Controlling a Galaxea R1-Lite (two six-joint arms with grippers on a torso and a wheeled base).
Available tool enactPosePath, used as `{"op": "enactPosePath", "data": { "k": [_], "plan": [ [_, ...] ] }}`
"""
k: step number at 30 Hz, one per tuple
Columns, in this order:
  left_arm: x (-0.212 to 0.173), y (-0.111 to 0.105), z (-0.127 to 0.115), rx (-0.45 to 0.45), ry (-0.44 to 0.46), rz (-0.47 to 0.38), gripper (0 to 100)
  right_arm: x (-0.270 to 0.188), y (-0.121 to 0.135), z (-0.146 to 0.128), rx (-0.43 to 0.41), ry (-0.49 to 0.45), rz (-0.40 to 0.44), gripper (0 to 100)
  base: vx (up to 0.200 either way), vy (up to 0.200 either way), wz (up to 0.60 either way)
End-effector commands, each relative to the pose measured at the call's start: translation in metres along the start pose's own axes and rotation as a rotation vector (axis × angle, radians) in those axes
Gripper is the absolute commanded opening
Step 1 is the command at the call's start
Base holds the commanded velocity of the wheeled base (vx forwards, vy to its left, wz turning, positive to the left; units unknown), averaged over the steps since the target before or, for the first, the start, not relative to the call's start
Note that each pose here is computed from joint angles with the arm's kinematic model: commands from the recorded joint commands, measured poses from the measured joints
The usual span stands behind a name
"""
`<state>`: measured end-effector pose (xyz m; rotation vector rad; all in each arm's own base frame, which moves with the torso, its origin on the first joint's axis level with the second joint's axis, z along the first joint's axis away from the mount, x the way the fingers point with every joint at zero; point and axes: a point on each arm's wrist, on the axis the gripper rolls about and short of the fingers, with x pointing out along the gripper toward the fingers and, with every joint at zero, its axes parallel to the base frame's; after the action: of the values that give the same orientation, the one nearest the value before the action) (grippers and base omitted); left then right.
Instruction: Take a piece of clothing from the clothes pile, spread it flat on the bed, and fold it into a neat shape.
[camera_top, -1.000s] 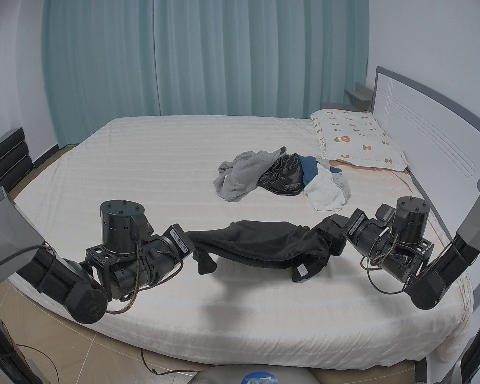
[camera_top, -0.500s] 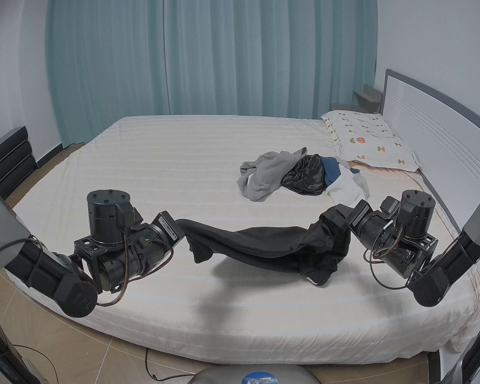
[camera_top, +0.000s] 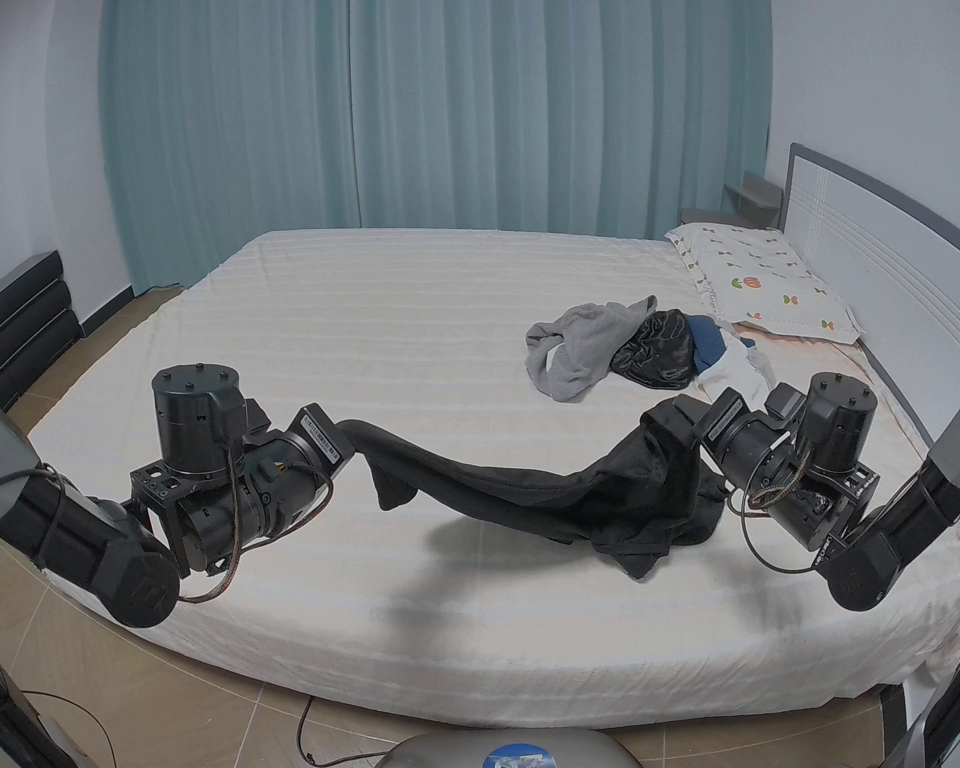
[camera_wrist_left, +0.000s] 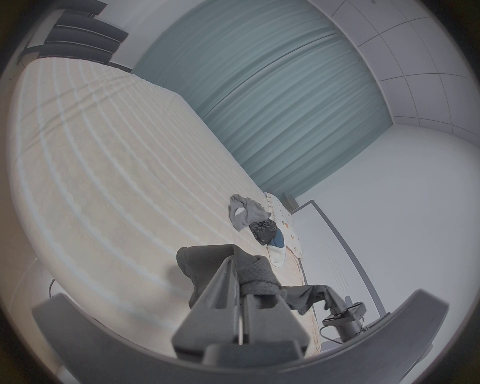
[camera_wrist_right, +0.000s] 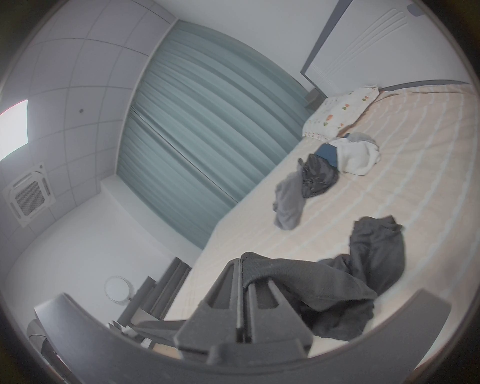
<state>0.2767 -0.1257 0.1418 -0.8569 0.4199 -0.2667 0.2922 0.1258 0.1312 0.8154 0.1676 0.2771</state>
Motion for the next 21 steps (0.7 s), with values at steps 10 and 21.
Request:
{"op": "enactPosePath", "data": {
  "k": [10,21],
  "plan": [
    [-0.0009,-0.0006,0.0013,0.000,-0.005,-0.002,0,-0.0009,0.0009,0.0038,0.006,-0.069,0.047,0,0.000,0.200,0.00],
    [-0.0017,-0.0006,0.0020,0.002,-0.009,-0.002,0,-0.0008,0.0023,0.0042,0.010,-0.072,0.058,0,0.000,0.200,0.00]
  ]
}}
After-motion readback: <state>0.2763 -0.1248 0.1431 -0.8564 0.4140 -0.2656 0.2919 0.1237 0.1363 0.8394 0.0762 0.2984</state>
